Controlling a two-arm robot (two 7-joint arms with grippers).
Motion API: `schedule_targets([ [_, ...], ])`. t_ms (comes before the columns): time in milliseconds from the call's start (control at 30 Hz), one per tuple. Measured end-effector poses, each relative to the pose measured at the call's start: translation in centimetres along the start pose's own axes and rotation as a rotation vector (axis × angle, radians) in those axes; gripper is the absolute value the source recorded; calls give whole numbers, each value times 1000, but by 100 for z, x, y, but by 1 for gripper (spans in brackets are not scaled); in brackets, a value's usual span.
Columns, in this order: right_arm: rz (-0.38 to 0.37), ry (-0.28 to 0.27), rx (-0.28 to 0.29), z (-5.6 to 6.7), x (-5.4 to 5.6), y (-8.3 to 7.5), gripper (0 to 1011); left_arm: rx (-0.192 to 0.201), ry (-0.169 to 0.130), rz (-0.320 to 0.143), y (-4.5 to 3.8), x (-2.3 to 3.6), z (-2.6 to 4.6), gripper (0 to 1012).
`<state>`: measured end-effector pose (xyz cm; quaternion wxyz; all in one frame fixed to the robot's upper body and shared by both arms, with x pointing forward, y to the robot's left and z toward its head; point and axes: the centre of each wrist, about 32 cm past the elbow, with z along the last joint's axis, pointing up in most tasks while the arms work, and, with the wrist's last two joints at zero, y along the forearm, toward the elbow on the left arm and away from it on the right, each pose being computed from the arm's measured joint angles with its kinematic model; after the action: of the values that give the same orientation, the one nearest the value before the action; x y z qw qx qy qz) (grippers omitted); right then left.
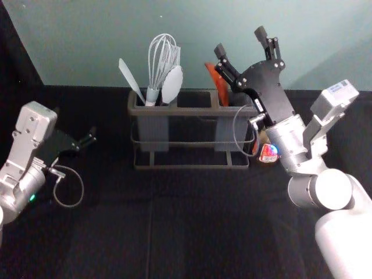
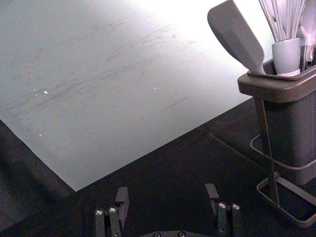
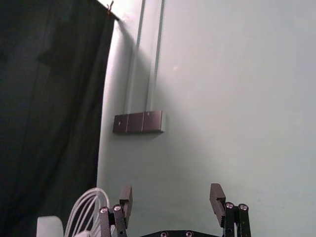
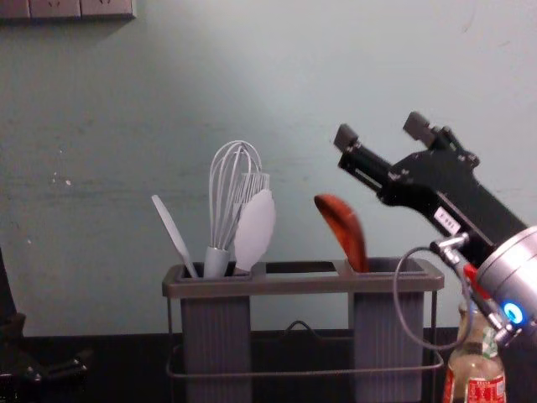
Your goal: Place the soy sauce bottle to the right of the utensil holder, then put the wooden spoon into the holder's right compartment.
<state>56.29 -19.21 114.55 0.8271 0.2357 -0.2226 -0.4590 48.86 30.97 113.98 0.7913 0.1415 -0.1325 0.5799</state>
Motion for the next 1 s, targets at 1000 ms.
schedule_targets([
  [1000,-247,-350,-393,952,481,-291,1002,0,0,0,0,0,0,1011],
])
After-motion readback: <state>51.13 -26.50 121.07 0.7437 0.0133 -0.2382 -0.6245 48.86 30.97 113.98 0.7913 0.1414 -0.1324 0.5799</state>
